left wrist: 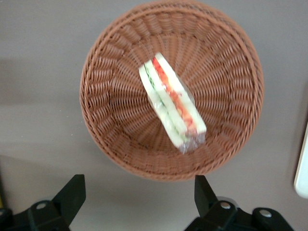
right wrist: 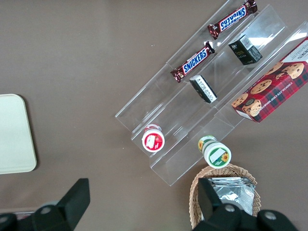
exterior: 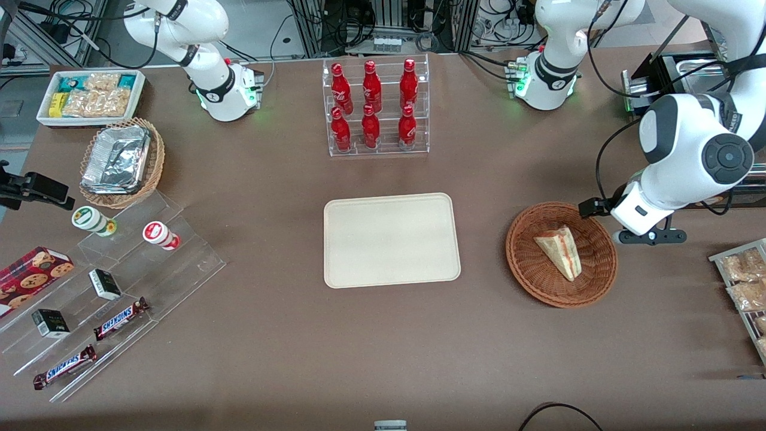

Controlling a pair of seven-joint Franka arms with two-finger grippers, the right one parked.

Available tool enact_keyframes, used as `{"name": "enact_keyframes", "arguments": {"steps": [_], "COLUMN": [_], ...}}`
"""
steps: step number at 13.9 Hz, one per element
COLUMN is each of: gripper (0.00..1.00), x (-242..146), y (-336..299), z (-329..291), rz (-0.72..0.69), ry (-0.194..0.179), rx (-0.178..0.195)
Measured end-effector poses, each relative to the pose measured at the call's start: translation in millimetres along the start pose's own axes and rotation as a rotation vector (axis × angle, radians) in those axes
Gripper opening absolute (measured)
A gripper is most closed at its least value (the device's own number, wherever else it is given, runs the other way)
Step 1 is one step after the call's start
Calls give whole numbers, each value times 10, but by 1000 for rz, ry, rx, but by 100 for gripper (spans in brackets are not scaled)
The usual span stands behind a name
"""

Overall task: Place sandwich from basket to tray
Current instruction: 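Move the left gripper over the wrapped sandwich in the wicker basket, then lower the left gripper and close it on the wrapped sandwich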

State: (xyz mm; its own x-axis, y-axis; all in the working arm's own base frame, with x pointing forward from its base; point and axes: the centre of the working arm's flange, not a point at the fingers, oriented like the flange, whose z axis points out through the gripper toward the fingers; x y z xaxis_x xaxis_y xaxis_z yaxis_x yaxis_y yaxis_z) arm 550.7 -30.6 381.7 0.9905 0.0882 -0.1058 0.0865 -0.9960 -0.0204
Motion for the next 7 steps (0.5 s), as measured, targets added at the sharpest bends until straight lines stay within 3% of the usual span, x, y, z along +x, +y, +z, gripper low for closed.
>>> {"name": "enact_keyframes", "arguments": {"steps": [3, 7], "gripper": [100, 100], "x": [-25, 34], "y": [264, 349], "z": [158, 409], "rz": [-198, -440], "ry": [57, 72], "rx": [-13, -44]}}
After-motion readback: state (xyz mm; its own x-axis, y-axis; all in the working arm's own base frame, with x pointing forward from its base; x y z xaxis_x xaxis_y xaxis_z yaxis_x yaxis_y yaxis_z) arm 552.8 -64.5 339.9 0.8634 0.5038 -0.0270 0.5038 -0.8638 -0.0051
